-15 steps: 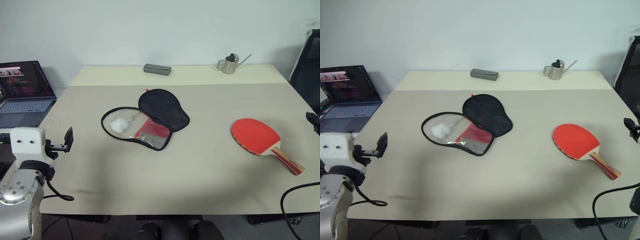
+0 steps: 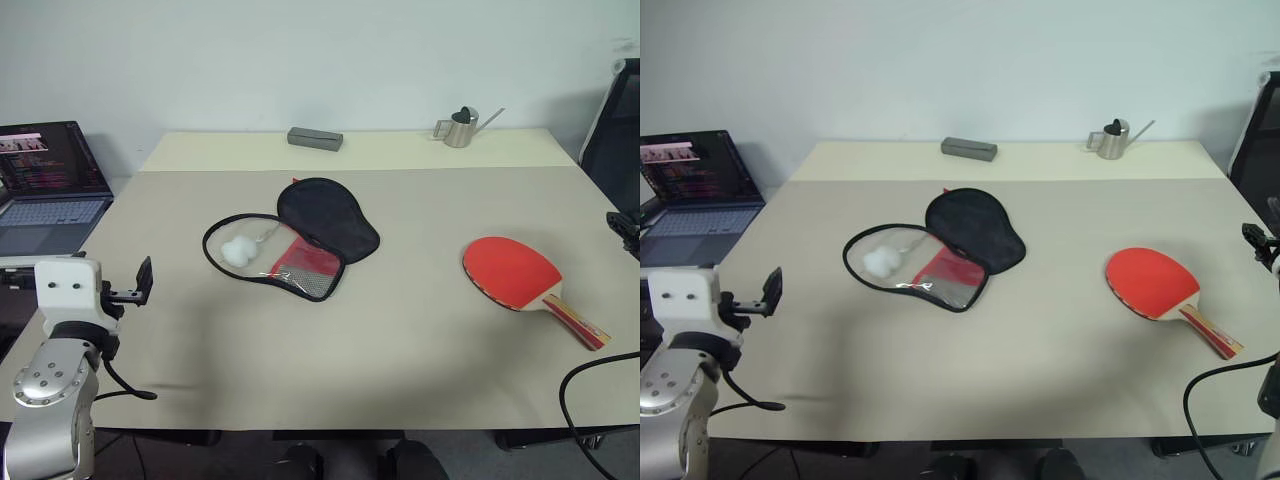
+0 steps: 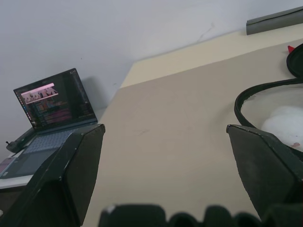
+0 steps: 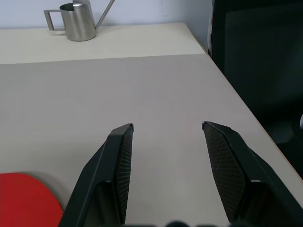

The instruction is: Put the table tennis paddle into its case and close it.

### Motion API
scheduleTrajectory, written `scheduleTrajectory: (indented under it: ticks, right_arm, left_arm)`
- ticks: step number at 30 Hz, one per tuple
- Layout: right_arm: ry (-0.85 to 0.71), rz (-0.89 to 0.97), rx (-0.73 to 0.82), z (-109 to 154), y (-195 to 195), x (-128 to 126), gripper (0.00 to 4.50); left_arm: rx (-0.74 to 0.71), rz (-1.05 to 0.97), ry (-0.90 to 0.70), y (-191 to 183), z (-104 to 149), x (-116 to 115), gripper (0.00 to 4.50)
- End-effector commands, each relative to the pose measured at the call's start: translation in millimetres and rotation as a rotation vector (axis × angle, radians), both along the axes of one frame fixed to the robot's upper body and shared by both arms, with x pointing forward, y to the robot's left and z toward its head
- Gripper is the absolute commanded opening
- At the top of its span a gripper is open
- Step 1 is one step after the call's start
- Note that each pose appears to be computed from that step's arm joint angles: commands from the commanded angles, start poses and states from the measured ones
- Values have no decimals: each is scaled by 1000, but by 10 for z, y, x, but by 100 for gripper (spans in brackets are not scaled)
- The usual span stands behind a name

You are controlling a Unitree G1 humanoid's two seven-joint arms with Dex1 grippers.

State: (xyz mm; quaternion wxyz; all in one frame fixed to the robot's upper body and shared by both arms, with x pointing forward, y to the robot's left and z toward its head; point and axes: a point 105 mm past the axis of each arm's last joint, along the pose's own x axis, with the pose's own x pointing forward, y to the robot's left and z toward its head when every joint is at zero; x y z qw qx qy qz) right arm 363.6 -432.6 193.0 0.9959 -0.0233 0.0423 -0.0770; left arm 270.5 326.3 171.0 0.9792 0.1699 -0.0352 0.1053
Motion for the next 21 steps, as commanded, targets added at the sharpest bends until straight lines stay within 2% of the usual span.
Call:
scheduleTrajectory:
  ticks: [1,9,17,21]
  right_arm:
    - [-36,24,-10,93,9,-6,251]
    - [19,89,-24,-129,56,-71,251]
    - [-15,191,-9,-163,258,-3,251]
    - [-7,255,-21,-211,395,38,251]
  left_arm:
    - [36,14,-56,62,153,-42,450]
    - [80,14,-70,177,248,12,450]
    - [89,-17,-81,204,296,91,450]
    - [13,-103,-113,99,329,147,450]
